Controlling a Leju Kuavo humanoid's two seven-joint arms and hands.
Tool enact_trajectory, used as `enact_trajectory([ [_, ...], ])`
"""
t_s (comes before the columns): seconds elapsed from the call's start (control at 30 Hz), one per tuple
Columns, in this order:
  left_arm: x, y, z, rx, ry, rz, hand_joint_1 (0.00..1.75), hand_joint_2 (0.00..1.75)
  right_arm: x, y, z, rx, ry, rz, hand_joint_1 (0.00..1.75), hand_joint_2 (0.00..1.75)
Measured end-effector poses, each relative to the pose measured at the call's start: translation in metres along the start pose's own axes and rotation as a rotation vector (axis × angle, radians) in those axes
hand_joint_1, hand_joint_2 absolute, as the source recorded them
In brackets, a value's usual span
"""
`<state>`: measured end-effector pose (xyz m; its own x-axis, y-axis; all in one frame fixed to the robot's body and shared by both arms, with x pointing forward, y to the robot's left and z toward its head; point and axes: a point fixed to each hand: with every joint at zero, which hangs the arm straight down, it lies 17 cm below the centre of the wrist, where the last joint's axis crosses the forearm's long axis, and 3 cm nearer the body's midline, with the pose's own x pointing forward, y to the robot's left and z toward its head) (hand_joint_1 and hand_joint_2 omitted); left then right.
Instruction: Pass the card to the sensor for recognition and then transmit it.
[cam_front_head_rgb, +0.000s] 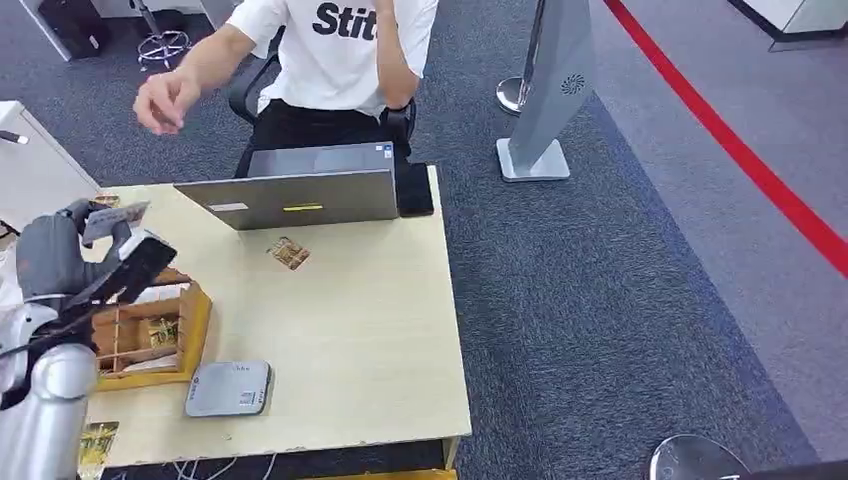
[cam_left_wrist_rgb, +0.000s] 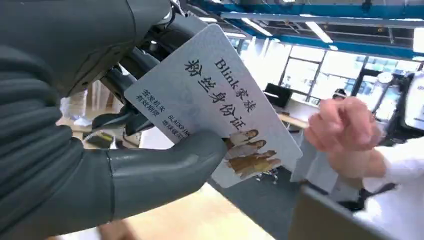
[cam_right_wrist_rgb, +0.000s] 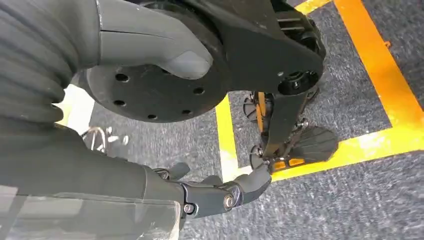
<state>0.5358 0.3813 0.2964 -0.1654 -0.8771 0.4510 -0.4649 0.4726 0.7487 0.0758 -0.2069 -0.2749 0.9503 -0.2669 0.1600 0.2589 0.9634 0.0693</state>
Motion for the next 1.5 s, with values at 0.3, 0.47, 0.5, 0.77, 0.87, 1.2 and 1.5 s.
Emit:
enact_trajectory([
  [0.3,-0.033,0.005,-0.032,0.004,0.078,-0.058,0.00,1.75,-0.002,-0.001,0.000,-0.003,0.014,0.008,0.00,1.75],
  [0.47,-0.034,0.007,-0.032,0.020,0.081,-0.036,0.00,1.75,-0.003,-0.001,0.000,-0.003,0.018,0.012,0.00,1.75],
  [0.5,-0.033,0.007,-0.032,0.023,0.079,-0.031,0.00,1.75,-0.003,-0.001,0.000,-0.003,0.018,0.013,0.00,1.75],
  [0.77,-0.023,0.014,-0.030,0.057,0.039,0.033,0.00,1.75,-0.003,-0.001,0.000,-0.005,0.019,0.016,0.00,1.75],
  [0.87,-0.013,0.019,-0.025,0.075,0.002,0.054,0.00,1.75,-0.003,-0.001,0.000,-0.005,0.019,0.014,0.00,1.75],
  [1.2,0.036,0.029,0.025,0.043,-0.177,0.071,0.00,1.75,-0.008,-0.004,0.000,-0.014,0.027,-0.010,0.00,1.75],
  [1.5,0.051,0.025,0.066,-0.072,-0.273,0.019,0.00,1.75,-0.011,-0.005,0.000,-0.017,0.029,-0.023,0.00,1.75],
])
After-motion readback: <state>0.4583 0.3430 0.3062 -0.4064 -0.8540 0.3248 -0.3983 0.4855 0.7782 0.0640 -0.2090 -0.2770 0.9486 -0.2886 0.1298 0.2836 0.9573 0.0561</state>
